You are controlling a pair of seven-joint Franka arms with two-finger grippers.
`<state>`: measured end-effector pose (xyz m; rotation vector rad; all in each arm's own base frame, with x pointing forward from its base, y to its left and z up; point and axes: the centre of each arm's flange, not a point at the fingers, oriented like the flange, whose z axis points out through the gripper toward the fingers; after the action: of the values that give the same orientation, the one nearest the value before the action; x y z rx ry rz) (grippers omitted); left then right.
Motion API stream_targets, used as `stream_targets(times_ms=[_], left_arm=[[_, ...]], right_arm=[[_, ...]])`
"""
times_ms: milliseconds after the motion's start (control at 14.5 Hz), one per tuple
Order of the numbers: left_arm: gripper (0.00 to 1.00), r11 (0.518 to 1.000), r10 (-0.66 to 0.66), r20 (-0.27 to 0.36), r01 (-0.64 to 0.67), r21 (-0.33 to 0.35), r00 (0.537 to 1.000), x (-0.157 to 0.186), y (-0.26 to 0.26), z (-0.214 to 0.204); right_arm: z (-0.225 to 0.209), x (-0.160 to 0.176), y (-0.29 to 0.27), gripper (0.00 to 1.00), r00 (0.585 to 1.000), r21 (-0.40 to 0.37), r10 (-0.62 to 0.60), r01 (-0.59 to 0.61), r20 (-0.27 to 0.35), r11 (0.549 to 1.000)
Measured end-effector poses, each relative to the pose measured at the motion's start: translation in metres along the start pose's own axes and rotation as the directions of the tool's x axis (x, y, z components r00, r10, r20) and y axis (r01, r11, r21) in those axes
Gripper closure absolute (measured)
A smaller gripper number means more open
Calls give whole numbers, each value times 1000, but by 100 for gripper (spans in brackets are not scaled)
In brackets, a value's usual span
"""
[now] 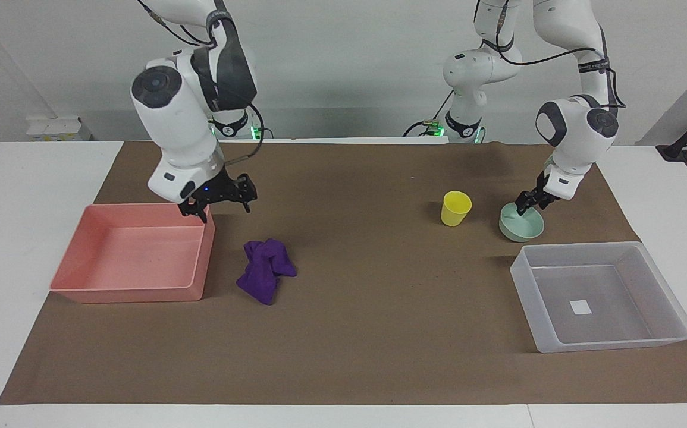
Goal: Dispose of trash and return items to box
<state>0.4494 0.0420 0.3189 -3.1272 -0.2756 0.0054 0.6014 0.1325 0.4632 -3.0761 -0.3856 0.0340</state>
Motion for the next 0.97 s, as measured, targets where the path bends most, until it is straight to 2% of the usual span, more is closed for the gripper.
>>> stream_targets(times_ms=[138, 276, 345, 483, 621, 690, 759, 897, 966], left_arm=[[67, 1000, -1, -18, 1, -1, 1000, 2, 1, -1], [88, 1000, -1, -31, 1, -3, 1000, 4, 2, -4], [94, 1000, -1, -38, 1, -5, 999, 6, 3, -7], [95, 1000, 4, -21, -4, -4, 1000, 11, 6, -15], [96, 1000, 7, 41, -7, 2, 999, 18, 8, -41], [96, 1000, 7, 67, -7, 3, 998, 26, 9, -69], [96, 1000, 4, 75, -4, -4, 997, 35, 11, -107], [97, 999, -7, 18, 8, -54, 1000, 58, 18, -186], [97, 996, -17, -25, 15, -88, 1000, 71, 21, -209]], right_arm=[[38, 11, -4, 0, 1000, -2, -7, 7, -15, 1000], [70, 19, -17, 0, 1000, -2, -7, 7, -21, 1000], [85, 23, -24, 0, 1000, -2, -4, 4, -26, 1000], [113, 28, -31, 1, 999, -3, 3, -3, -37, 1000], [135, 24, -29, 4, 1000, -5, 7, -7, -28, 1000], [141, 21, -27, 9, 1000, -6, 9, -9, -17, 1000], [143, 19, -26, 22, 1000, -6, 11, -11, -12, 1000], [142, 19, -25, 48, 1000, -6, 12, -12, -9, 1000], [141, 19, -25, 58, 1000, -6, 14, -14, -10, 1000]])
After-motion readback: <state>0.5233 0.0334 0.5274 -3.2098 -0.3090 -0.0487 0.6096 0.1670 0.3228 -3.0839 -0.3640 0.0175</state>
